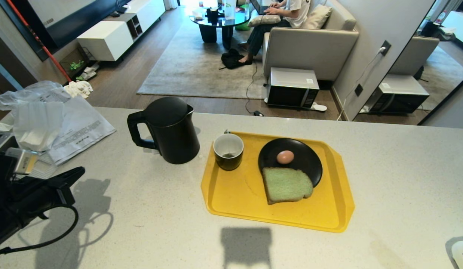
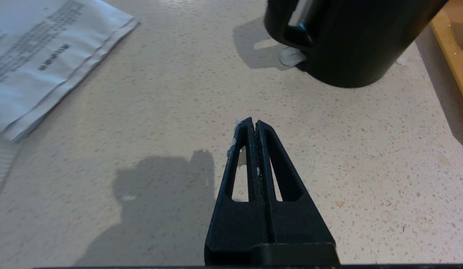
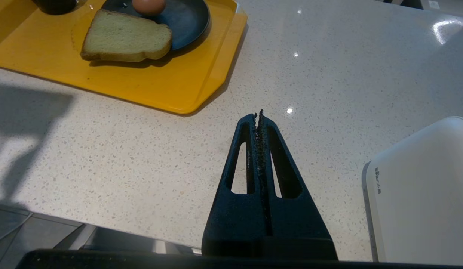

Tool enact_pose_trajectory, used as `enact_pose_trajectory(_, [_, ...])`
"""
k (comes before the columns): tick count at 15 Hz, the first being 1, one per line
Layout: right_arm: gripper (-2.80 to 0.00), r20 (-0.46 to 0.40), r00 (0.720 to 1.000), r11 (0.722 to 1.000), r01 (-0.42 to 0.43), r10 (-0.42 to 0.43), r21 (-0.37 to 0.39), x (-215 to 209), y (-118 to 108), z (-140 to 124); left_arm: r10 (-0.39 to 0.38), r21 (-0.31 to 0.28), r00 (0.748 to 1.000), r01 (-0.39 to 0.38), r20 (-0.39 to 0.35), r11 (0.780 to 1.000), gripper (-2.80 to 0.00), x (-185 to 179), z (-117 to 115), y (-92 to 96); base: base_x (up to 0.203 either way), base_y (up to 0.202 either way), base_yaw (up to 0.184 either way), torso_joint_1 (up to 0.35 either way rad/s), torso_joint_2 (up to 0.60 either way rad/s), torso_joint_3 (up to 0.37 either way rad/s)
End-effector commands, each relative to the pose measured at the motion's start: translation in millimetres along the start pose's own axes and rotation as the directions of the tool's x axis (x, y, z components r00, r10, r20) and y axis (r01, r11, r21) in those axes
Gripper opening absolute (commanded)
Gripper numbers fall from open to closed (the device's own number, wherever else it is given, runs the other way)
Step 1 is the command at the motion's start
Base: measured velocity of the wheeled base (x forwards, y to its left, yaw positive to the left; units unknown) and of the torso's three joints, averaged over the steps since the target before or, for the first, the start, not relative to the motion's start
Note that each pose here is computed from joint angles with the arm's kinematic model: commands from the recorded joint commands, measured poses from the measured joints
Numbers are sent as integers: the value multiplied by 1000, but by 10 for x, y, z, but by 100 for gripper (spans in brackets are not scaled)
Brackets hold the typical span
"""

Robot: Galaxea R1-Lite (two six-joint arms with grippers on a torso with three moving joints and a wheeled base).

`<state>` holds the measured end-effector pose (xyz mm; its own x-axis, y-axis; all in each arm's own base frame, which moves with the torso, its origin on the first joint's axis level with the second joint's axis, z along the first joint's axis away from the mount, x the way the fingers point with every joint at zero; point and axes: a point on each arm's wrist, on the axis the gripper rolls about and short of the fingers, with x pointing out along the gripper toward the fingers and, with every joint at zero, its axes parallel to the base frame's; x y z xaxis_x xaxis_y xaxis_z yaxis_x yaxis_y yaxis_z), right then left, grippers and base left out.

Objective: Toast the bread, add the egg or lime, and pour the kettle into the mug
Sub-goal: Pick up the kettle

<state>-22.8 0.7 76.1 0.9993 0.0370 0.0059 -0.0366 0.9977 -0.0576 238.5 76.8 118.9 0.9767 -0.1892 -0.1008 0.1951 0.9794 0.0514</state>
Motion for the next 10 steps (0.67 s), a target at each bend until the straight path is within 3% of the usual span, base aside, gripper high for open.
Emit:
enact_pose_trajectory(1, [-280, -1, 1000, 1000, -1, 1, -1, 1, 0, -4, -54, 5, 998, 54, -27, 999, -280, 179, -88, -61, 0, 0, 0, 0, 0, 0])
enact_pose_trajectory(4, [-280, -1, 1000, 1000, -1, 1, -1, 1, 0, -4, -58, 59, 998, 59, -26, 996, -280, 283, -71, -77, 0, 0, 0, 0, 0, 0])
enact_pose_trajectory(6, [-280, -1, 1000, 1000, -1, 1, -1, 1, 0, -4, -58, 63, 997, 61, -41, 996, -280, 326, -111, -69, 0, 0, 0, 0, 0, 0])
enact_pose_trajectory(7, [-280, -2, 1000, 1000, -1, 1, -1, 2, 0, -4, -54, 54, 997, 57, -56, 997, -187, 343, -151, -64, 0, 0, 0, 0, 0, 0])
enact_pose_trajectory(8, [-280, -2, 1000, 1000, -1, 1, -1, 2, 0, -4, -50, 50, 997, 53, -59, 997, 0, 360, -167, -59, 0, 0, 0, 0, 0, 0])
enact_pose_trajectory(10, [-280, -3, 1000, 1000, -1, 1, -1, 2, 0, -4, -46, 60, 999, 47, -25, 997, 0, 436, -97, -13, 0, 0, 0, 0, 0, 0])
